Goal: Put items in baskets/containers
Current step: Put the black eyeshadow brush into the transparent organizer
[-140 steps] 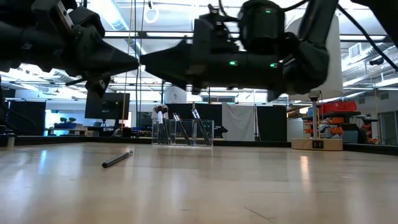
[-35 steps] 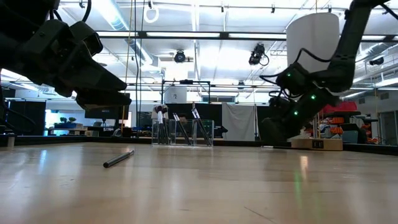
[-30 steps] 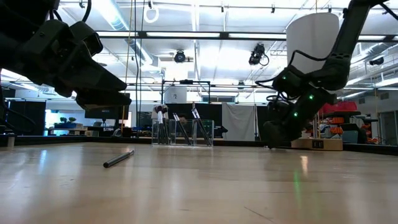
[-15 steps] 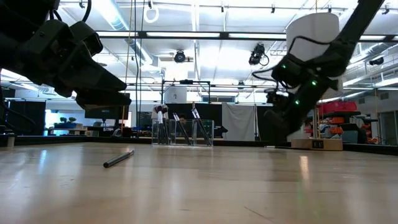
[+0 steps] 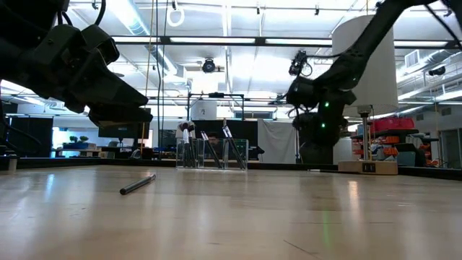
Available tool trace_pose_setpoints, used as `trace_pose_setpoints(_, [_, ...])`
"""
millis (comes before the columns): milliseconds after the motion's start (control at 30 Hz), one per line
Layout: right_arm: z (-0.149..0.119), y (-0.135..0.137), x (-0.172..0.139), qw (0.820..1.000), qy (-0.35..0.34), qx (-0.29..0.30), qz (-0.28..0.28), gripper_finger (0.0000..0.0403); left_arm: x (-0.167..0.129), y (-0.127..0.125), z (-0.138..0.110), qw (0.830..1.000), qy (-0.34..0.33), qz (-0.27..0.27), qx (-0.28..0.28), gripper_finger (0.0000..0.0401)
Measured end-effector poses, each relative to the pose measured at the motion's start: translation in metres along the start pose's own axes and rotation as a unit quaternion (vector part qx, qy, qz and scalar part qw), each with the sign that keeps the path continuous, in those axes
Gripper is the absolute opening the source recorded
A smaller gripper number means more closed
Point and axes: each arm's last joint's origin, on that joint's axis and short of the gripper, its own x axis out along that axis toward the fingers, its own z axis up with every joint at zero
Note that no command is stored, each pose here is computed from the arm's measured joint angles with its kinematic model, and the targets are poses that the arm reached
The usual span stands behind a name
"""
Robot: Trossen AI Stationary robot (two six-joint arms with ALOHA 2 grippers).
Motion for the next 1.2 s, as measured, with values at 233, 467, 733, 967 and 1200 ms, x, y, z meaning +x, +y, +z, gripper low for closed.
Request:
trace_pose_setpoints(233, [0.001,0.003,0.014,0.999,0.040,-0.014,0.019,0.0002,0.000,0.000,0.000,1.000,0.000,0.001,-0.001,0.0281])
trace_pose_setpoints(467, [-0.003,0.002,0.015,0.991,0.063,-0.010,0.121,0.0001,0.000,-0.001,0.000,1.000,0.004,-0.009,-0.002,0.0281])
trace_pose_setpoints(733, [-0.003,0.018,-0.026,0.972,0.046,-0.054,0.224,0.0000,0.000,-0.001,0.000,1.000,0.004,-0.010,-0.002,0.0281])
trace_pose_setpoints(967, [0.000,0.016,-0.068,0.962,0.002,-0.064,0.267,0.0000,0.000,-0.001,0.000,1.000,0.004,-0.010,-0.003,0.0281])
trace_pose_setpoints(1200, [0.003,0.001,-0.075,0.983,-0.002,0.071,0.168,0.0005,0.000,-0.001,0.000,1.000,0.004,-0.009,-0.004,0.0281])
